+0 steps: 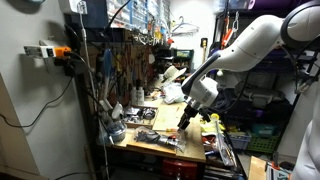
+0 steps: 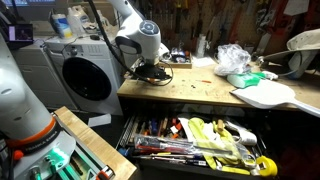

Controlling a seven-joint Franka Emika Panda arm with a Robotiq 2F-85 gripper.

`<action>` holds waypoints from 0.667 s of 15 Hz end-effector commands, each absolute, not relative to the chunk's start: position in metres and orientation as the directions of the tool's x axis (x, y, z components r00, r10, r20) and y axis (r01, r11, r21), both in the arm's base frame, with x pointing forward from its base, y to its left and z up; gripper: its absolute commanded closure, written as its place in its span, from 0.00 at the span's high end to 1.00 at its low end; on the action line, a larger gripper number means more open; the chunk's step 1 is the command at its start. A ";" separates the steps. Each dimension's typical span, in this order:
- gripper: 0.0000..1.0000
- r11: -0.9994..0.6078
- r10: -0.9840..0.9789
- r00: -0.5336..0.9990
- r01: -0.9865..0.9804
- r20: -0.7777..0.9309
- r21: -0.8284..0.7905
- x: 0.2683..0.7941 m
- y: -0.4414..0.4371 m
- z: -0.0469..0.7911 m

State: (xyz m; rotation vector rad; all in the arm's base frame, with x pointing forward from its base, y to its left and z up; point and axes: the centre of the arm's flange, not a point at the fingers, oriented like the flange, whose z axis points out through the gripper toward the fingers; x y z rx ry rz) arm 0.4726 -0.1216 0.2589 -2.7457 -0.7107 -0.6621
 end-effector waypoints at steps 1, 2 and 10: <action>1.00 -0.847 0.448 0.764 0.529 0.465 -0.053 0.458 -0.117 0.276; 1.00 -0.844 0.456 0.760 0.535 0.463 -0.047 0.454 -0.117 0.281; 1.00 -0.850 0.504 0.735 0.515 0.453 0.109 0.399 -0.126 0.334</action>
